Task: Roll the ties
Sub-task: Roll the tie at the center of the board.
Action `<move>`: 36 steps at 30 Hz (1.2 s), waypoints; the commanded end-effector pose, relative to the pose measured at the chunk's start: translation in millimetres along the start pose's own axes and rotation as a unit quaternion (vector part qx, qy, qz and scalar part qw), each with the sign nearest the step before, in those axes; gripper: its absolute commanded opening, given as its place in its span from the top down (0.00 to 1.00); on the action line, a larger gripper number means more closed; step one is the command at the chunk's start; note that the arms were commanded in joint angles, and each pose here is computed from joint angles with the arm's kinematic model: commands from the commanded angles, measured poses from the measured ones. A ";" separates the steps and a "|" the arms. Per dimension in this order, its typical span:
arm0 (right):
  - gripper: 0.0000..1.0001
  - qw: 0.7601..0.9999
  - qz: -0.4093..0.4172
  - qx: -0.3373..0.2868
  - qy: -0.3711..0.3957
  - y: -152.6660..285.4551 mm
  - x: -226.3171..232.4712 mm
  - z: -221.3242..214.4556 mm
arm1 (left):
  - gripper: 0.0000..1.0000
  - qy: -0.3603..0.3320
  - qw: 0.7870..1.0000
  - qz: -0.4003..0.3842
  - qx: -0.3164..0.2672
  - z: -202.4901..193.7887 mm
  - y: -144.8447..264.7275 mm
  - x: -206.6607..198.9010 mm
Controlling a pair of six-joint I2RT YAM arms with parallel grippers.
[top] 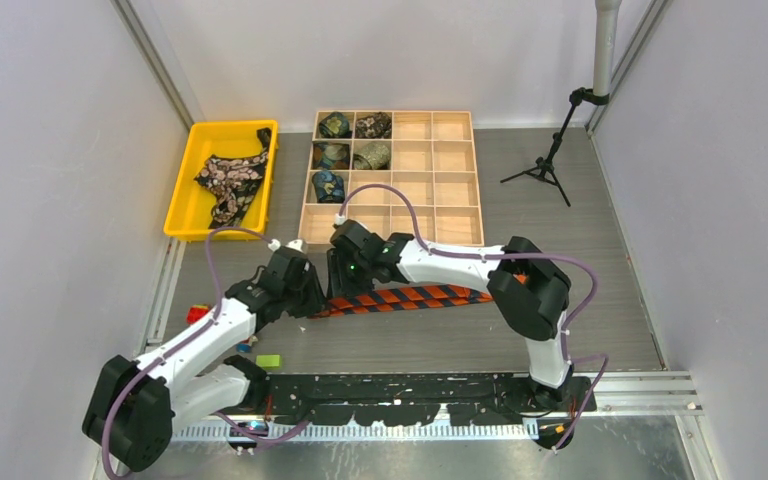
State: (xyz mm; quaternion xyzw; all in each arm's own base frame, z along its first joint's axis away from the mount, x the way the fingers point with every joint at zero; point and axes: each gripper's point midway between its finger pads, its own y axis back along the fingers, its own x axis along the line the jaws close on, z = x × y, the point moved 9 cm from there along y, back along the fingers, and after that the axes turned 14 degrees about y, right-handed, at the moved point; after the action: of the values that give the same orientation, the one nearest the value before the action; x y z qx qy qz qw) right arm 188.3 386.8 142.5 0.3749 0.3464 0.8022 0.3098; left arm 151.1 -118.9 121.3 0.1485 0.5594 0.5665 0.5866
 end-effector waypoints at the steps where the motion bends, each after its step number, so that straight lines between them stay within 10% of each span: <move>1: 0.53 0.999 0.035 -0.022 0.000 -0.8 15.3 14.3 | 0.74 -0.007 1.000 -0.016 -0.019 8.1 13.7 -10.0; 27: 0.71 0.999 0.053 -0.001 0.000 -24.9 19.5 10.2 | 0.83 -0.009 0.992 0.074 -0.103 18.4 36.9 11.3; 36: 0.77 0.999 0.031 0.009 0.009 -34.5 11.4 5.5 | 0.43 0.003 0.988 0.099 -0.117 19.4 38.9 17.2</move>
State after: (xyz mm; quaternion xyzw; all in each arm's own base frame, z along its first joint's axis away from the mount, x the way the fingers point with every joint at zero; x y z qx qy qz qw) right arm 189.9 409.0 115.0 0.3943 0.3562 0.8001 0.2783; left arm 139.8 -86.7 142.3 0.1397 0.4855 0.6636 0.5517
